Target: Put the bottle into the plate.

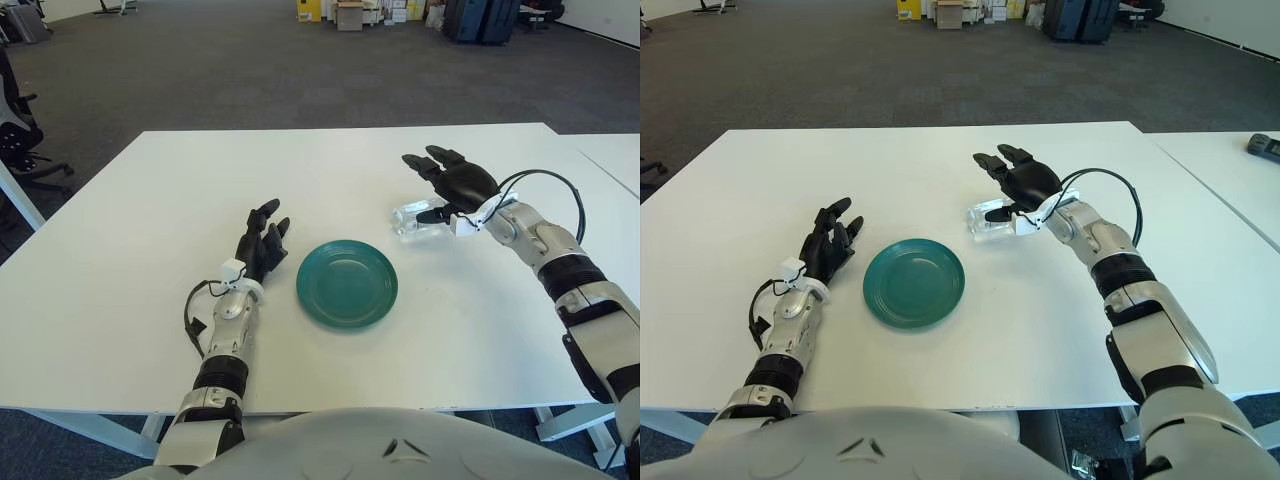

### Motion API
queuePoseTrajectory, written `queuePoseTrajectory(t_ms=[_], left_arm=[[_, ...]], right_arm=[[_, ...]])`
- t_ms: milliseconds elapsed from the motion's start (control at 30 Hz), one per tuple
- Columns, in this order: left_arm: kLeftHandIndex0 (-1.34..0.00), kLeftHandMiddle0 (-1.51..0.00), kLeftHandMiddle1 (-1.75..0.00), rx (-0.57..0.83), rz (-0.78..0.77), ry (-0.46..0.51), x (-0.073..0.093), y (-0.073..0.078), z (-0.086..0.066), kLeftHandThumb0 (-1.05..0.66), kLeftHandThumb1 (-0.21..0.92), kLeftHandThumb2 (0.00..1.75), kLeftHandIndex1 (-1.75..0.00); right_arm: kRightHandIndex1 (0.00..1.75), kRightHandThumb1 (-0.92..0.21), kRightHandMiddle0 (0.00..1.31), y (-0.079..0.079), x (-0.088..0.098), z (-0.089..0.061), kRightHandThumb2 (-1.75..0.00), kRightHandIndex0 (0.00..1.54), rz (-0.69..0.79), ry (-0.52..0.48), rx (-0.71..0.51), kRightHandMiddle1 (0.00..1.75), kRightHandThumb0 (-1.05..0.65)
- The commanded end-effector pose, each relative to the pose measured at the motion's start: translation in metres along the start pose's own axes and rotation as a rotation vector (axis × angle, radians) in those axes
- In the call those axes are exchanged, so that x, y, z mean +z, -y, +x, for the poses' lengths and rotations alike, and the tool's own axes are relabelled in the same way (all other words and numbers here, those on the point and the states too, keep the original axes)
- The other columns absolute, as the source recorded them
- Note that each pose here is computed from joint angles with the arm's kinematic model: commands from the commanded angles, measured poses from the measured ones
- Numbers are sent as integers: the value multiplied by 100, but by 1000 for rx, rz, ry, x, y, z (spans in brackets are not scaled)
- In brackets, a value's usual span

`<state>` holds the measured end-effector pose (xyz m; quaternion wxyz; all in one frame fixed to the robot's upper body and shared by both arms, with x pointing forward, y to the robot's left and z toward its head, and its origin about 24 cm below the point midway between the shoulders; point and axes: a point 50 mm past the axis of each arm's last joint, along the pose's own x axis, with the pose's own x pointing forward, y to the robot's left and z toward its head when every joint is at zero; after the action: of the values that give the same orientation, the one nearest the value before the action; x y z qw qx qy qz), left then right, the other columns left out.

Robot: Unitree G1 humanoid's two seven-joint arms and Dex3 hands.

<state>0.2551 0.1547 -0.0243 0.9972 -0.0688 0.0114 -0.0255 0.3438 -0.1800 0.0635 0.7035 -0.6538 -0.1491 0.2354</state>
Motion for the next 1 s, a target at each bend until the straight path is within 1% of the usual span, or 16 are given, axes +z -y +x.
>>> queuePoseTrajectory(t_ms=[0,333,567,800,967], left_arm=[[-3,-58,-2,-10,11,33,8,-2,6,-80,92,98,-86],[-2,-58,-2,-10,6,36,9,-2,6,-80,92,98,-86],[-2,-58,-2,-12,0,39,9,-2,6,-80,92,97,-86],[-2,-60,-2,-8,-4,50,10,-1,5,-80,92,96,-86],[-3,-60,-2,-8,-6,58,11,-1,4,-81,92,95,-87]], right_arm=[[0,-92,0,-4,2,7,-56,0,17,0,13,6,-105],[1,-92,0,-20,5,16,-59,2,20,-32,61,5,-105],[1,-92,0,-28,6,19,-58,3,-4,-50,105,6,-105],[0,-92,0,-35,7,18,-56,2,-13,-59,152,6,-105],[0,-92,0,-48,7,14,-54,0,-19,-84,217,6,-105]])
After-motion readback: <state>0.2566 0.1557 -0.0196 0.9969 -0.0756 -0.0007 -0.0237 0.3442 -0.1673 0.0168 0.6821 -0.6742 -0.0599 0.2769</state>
